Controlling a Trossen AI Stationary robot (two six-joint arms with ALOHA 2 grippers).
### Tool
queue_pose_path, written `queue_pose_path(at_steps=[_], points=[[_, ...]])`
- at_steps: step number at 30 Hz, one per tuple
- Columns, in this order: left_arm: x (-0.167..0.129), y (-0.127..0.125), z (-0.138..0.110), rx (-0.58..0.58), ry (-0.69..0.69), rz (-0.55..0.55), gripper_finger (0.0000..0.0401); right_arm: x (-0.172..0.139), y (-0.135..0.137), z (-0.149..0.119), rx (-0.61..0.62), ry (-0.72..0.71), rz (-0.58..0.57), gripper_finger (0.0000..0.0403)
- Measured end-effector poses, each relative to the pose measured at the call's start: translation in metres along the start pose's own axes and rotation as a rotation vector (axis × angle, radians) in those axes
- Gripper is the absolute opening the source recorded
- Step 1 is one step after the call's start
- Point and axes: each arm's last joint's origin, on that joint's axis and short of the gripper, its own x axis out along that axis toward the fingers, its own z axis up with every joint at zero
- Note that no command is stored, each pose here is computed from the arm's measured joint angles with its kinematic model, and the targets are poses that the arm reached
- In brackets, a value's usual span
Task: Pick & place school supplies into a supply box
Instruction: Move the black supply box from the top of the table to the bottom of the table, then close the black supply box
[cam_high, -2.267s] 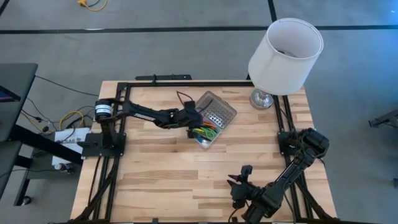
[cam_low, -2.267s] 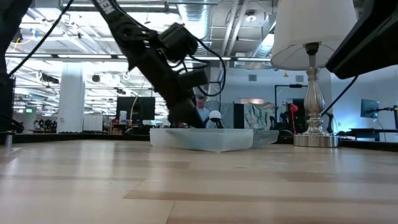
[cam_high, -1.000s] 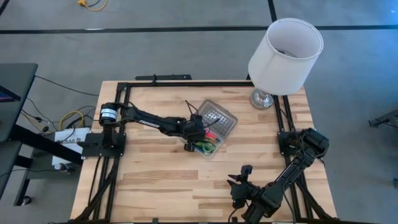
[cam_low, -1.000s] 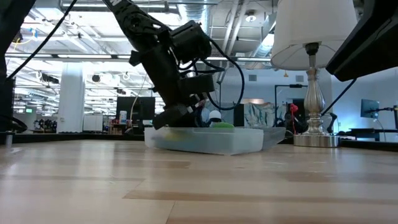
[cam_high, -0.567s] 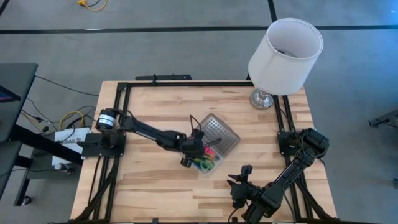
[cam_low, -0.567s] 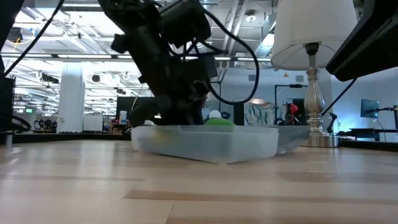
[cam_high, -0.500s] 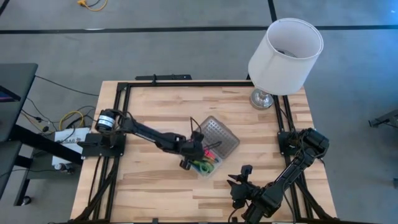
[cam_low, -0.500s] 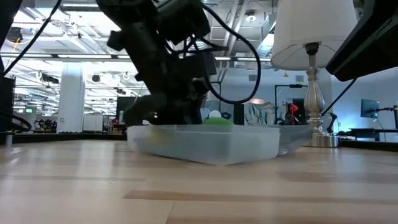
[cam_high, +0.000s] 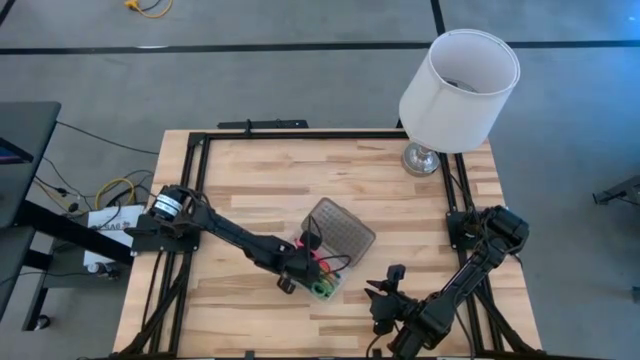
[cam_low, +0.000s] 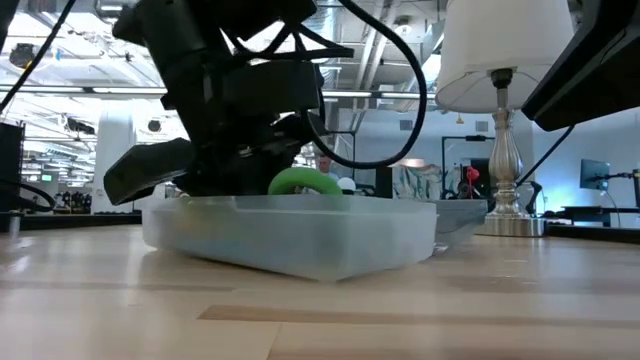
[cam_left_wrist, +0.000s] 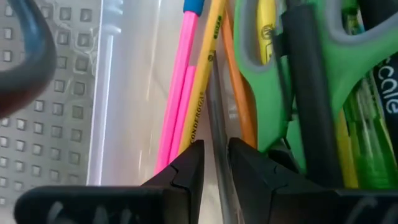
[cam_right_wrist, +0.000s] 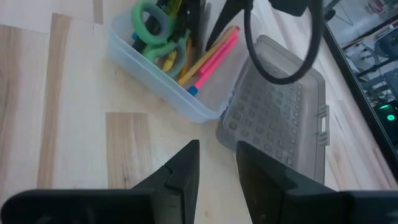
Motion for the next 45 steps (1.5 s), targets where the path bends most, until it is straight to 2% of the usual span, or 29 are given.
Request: queue_pose_path(at_steps=[5,9,18,22,28,34,40,45], points=[[-0.021,0.009,0.011,0.023,-0.004,0.026,0.0077,0.002,-0.001,0.001,0.006,0.007,0.001,0.0102],[-0.044,0.021,0.023,0.024,-0.059,0.060,0.0077,0.002,0.000,0.001,0.008,0.018,0.013,0.0102],[-0.050,0.025,0.027,0.018,-0.066,0.066,0.0077,0.002,-0.001,0.000,0.001,0.020,0.008,0.0102],[-0.064,0.019,0.028,-0.018,-0.086,0.059,0.0077,0.004,-0.003,0.001,-0.002,0.001,-0.024,0.0102],[-0.098,0.000,0.030,-0.074,-0.132,0.034,0.0077,0.020,-0.015,-0.007,0.011,0.046,-0.104,0.0102],[-0.126,-0.035,0.032,-0.155,-0.174,-0.020,0.0077,0.040,-0.039,-0.020,0.089,0.143,-0.249,0.0102],[-0.125,-0.074,0.029,-0.224,-0.185,-0.010,0.0077,0.053,-0.068,-0.025,0.166,0.128,-0.447,0.0102],[-0.115,-0.097,0.015,-0.314,-0.182,0.040,0.0077,0.060,-0.086,-0.022,0.162,0.136,-0.529,0.0102]])
